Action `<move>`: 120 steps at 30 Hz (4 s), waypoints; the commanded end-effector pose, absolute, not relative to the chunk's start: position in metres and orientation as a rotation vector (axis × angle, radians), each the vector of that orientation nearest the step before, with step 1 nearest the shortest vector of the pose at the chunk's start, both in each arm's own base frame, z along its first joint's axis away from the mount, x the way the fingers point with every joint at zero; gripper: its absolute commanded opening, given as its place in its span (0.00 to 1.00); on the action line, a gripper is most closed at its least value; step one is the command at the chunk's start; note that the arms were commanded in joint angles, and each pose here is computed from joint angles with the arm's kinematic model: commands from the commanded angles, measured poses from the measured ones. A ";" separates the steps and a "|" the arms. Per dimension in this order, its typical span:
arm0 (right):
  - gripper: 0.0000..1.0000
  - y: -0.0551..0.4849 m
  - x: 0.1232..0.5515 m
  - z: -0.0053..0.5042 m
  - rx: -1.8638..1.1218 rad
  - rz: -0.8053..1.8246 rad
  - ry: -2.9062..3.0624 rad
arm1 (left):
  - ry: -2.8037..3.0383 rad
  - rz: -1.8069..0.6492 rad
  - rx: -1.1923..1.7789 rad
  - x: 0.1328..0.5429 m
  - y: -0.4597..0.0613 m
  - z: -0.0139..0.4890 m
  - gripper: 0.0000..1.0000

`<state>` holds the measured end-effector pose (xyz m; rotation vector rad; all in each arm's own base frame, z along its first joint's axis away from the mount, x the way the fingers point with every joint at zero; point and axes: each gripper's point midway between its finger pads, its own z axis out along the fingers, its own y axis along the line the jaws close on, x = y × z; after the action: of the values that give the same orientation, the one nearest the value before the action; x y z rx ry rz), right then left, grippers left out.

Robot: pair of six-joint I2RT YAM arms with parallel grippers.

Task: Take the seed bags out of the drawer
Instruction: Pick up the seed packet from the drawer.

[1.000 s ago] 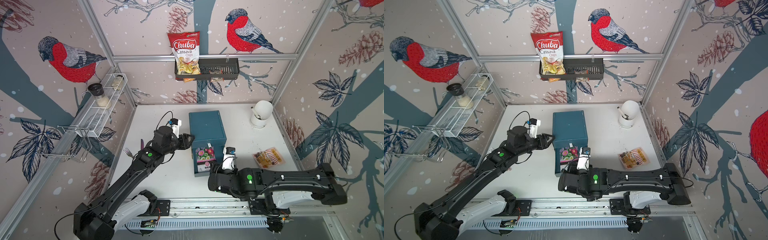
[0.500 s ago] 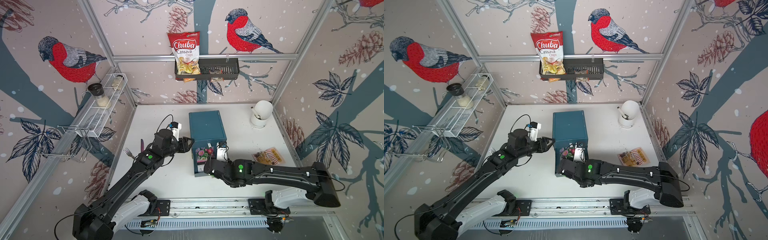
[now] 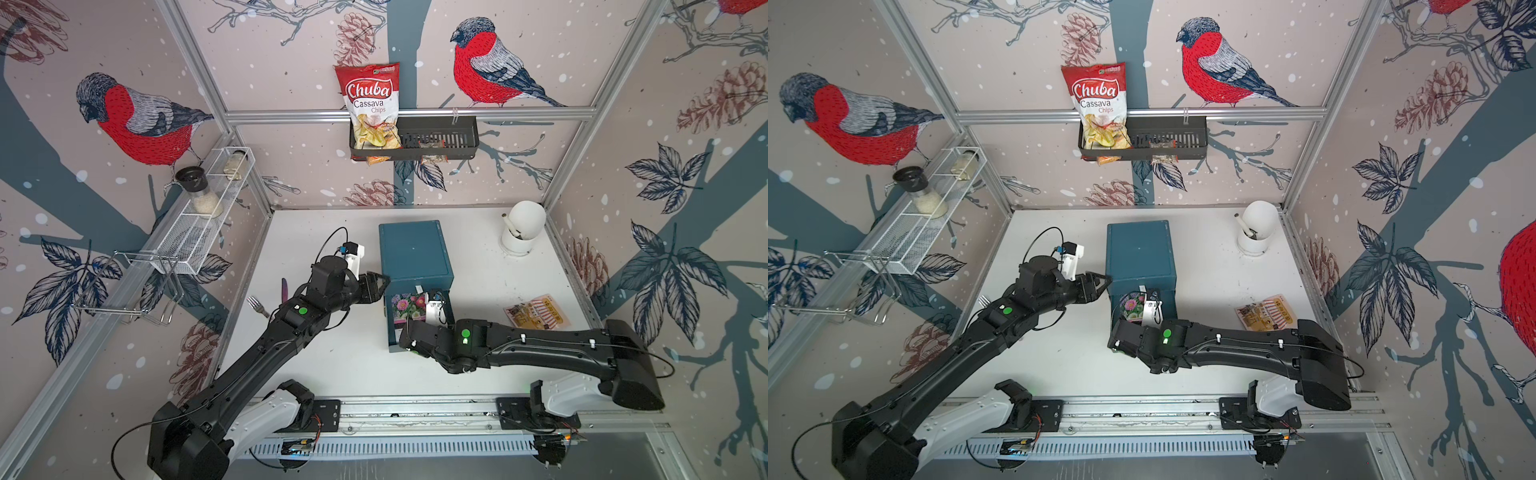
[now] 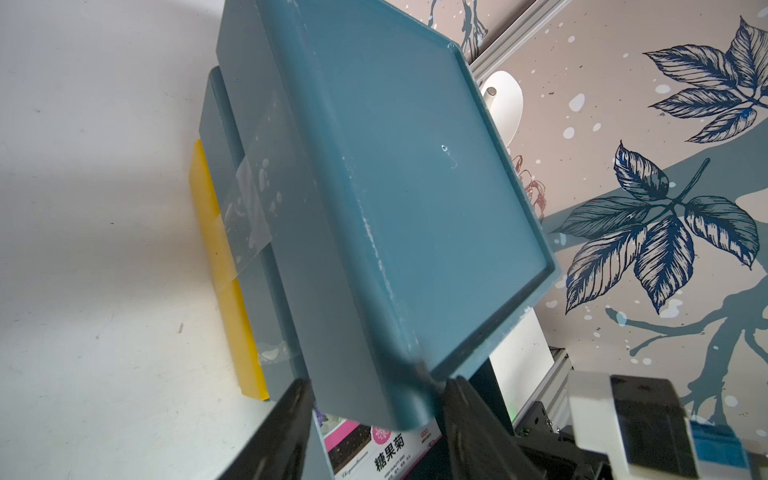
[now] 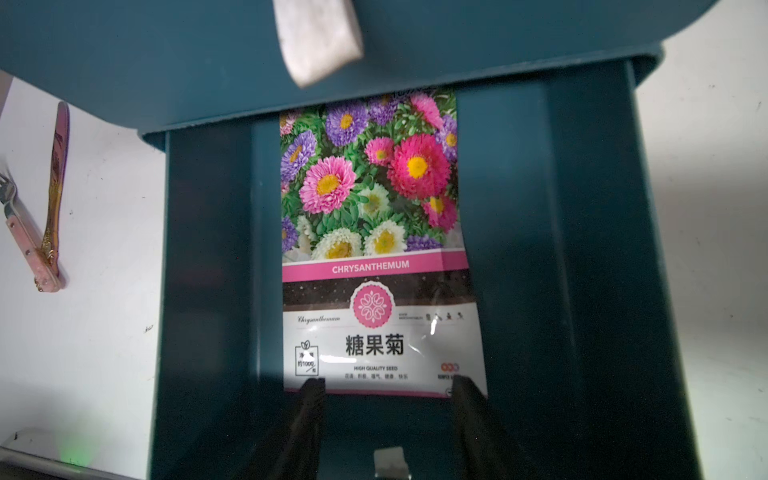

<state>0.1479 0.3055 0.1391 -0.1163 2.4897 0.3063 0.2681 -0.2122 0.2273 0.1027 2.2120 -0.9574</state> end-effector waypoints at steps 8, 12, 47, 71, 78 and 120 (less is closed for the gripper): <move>0.59 0.312 0.170 0.156 -0.080 0.345 2.426 | 2.166 -0.916 0.081 0.278 -0.208 0.245 0.57; 0.63 0.313 0.190 0.159 -0.016 0.391 2.403 | 2.155 -0.914 0.084 0.282 -0.210 0.250 0.57; 0.67 0.304 0.221 0.115 0.149 0.364 2.428 | 2.252 -0.813 0.070 0.281 -0.199 0.198 0.54; 0.15 0.345 0.219 0.100 0.111 0.658 2.509 | 2.262 -0.828 0.074 0.279 -0.201 0.197 0.53; 0.04 0.346 0.219 0.120 0.114 0.659 2.483 | 2.264 -0.818 0.077 0.279 -0.200 0.195 0.53; 0.00 0.298 0.138 0.251 -0.004 0.632 2.311 | 2.232 -0.811 0.101 0.270 -0.194 0.207 0.52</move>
<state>0.1346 0.3223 0.2389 -0.0383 2.3567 0.7055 0.2840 -0.1970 0.2274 0.0808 2.1223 -0.8262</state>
